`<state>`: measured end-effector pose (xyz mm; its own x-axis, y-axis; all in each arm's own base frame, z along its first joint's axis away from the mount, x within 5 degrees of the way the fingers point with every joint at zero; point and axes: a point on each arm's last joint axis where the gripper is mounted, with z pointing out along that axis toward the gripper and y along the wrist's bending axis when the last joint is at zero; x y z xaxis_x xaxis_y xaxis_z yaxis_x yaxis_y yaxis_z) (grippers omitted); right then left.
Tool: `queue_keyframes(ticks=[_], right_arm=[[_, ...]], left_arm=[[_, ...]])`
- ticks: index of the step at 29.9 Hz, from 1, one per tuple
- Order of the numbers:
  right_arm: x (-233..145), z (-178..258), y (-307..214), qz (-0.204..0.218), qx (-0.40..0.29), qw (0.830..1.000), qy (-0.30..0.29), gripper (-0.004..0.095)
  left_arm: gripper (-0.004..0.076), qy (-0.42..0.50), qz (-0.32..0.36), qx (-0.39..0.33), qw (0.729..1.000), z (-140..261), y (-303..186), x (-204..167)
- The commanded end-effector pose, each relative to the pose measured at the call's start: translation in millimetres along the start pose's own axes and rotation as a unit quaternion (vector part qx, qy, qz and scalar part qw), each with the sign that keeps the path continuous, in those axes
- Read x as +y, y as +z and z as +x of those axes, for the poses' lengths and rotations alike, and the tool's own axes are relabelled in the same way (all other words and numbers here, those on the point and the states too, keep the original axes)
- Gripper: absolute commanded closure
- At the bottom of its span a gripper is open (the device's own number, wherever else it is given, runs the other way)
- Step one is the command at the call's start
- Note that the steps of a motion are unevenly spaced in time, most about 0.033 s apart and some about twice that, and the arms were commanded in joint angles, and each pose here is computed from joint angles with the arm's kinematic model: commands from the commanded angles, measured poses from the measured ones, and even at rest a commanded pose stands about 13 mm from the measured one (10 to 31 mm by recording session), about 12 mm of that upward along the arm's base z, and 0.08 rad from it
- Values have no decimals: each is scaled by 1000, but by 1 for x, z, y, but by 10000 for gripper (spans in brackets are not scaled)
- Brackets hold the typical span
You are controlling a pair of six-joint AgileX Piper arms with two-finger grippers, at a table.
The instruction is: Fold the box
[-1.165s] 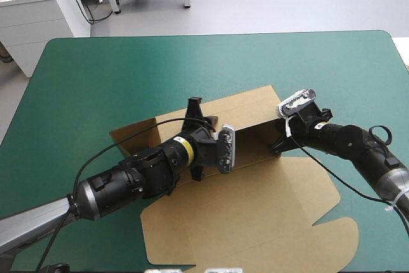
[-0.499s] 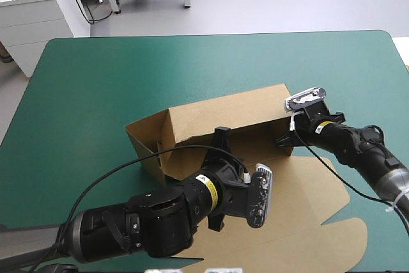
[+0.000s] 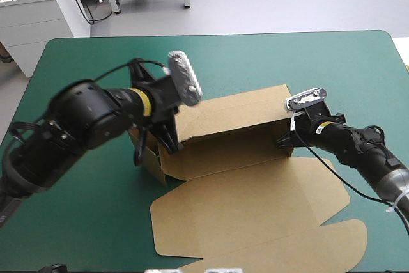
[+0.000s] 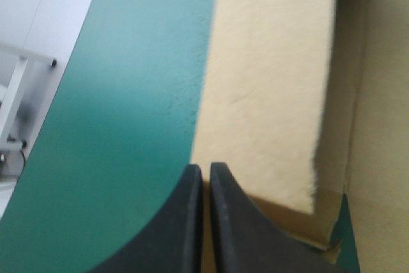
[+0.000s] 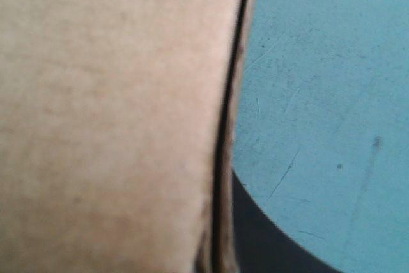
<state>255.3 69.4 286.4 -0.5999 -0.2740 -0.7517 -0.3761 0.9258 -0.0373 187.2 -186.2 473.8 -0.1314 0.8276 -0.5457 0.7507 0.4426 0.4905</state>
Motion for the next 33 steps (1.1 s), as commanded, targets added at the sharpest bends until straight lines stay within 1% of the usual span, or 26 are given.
queue_keyframes(ticks=[1,4,7,10,14,19,22,24,26,28,33], right_arm=[[0,-8,-10,0,-15,1000,8,927],[0,-8,-10,0,-15,1000,12,927],[0,-8,-10,0,-15,1000,12,927],[0,-8,-10,0,-15,1000,12,927],[0,-8,-10,0,-16,1000,19,927],[0,-10,-14,2,-27,999,25,927],[0,-17,-27,3,-50,999,23,927],[1,-22,-37,-2,-49,999,20,927],[3,-27,-46,-11,-35,999,17,927],[5,-34,-54,-25,-7,999,20,927],[6,-49,-65,-44,62,996,41,925]], left_arm=[[715,-106,-46,-32,993,23,-34,37],[715,-206,-81,-23,975,47,-45,60],[715,-266,-97,-20,959,68,-55,73],[715,-307,-111,-20,945,88,-61,77],[715,-363,-129,-8,923,117,-57,66],[716,-377,-130,-7,917,147,-51,32],[716,-391,-136,-24,910,163,-48,11],[716,-390,-141,-38,909,170,-48,1],[716,-392,-140,-50,908,176,-49,-9],[716,-394,-141,-59,907,179,-52,-15],[716,-391,-145,-65,907,180,-57,-18]])
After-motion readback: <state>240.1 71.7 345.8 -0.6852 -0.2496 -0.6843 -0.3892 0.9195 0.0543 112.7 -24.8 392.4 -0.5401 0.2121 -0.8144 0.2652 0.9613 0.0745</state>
